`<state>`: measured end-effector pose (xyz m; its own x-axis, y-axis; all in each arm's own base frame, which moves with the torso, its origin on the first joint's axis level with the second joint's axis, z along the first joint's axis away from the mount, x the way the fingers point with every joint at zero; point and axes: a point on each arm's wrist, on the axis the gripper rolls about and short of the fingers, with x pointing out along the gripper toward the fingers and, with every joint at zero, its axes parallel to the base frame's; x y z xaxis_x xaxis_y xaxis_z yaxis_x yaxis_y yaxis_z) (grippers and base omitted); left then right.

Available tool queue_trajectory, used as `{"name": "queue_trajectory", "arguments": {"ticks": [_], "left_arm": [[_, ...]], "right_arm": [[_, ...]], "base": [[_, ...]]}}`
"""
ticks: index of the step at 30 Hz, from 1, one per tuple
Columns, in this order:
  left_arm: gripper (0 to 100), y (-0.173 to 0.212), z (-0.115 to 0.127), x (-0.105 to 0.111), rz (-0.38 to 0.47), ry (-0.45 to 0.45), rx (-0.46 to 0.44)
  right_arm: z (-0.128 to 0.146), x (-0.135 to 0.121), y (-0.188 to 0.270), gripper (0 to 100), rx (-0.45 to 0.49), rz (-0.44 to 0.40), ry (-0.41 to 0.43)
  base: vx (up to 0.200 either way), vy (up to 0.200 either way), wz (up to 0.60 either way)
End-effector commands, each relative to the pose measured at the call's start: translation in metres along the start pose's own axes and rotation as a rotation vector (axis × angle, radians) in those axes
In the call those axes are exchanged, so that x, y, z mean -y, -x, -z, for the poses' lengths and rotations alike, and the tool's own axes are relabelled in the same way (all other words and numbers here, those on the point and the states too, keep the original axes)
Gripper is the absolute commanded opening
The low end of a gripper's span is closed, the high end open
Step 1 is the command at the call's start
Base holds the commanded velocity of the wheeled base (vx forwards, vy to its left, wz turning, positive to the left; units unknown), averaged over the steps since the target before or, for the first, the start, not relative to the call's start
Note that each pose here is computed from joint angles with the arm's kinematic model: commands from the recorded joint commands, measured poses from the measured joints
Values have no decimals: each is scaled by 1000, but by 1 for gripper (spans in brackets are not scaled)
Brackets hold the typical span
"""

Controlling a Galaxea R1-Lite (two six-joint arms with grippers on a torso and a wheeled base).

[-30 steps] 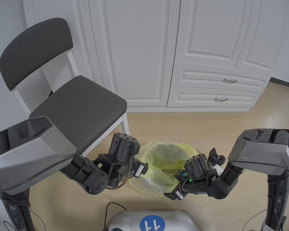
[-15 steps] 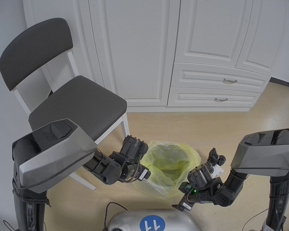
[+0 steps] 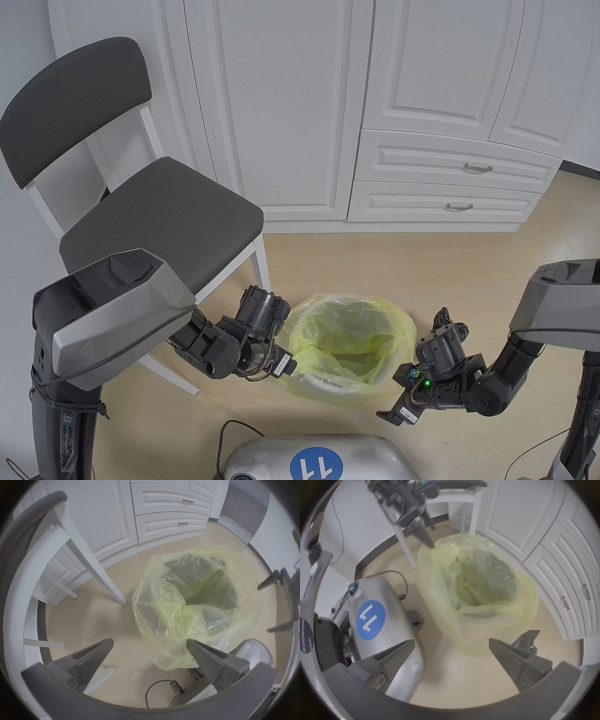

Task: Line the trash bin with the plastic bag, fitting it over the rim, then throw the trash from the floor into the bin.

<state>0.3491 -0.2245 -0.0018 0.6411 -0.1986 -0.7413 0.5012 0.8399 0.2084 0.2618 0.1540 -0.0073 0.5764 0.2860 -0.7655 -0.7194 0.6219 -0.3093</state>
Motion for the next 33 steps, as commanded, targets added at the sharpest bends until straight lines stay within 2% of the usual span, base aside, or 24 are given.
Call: {"name": "queue_trajectory", "arguments": {"ticks": [1,5,7,11,14,17,23,33], "left_arm": [[100,-2,6,-3,5,10,-12],[100,1,9,1,23,4,-20],[100,1,13,2,25,1,-32],[100,-4,16,0,23,5,-42],[100,-9,19,-1,30,10,-53],[100,-11,20,-2,39,12,-59],[100,-22,24,-13,34,38,-71],[100,-46,26,-36,26,88,-83]], "right_arm": [[-16,30,23,100,86,76,-58],[-25,50,27,100,126,124,-135],[-30,68,23,100,149,164,-199],[-16,97,1,100,103,220,-254],[-1,109,-24,100,30,222,-263],[11,114,-46,100,-38,204,-260],[22,115,-84,100,-77,187,-271],[20,117,-90,100,-122,161,-273]], "base": [[0,0,0],[0,0,0],[0,0,0],[0,0,0],[0,0,0],[0,0,0],[0,0,0],[0,0,0]]}}
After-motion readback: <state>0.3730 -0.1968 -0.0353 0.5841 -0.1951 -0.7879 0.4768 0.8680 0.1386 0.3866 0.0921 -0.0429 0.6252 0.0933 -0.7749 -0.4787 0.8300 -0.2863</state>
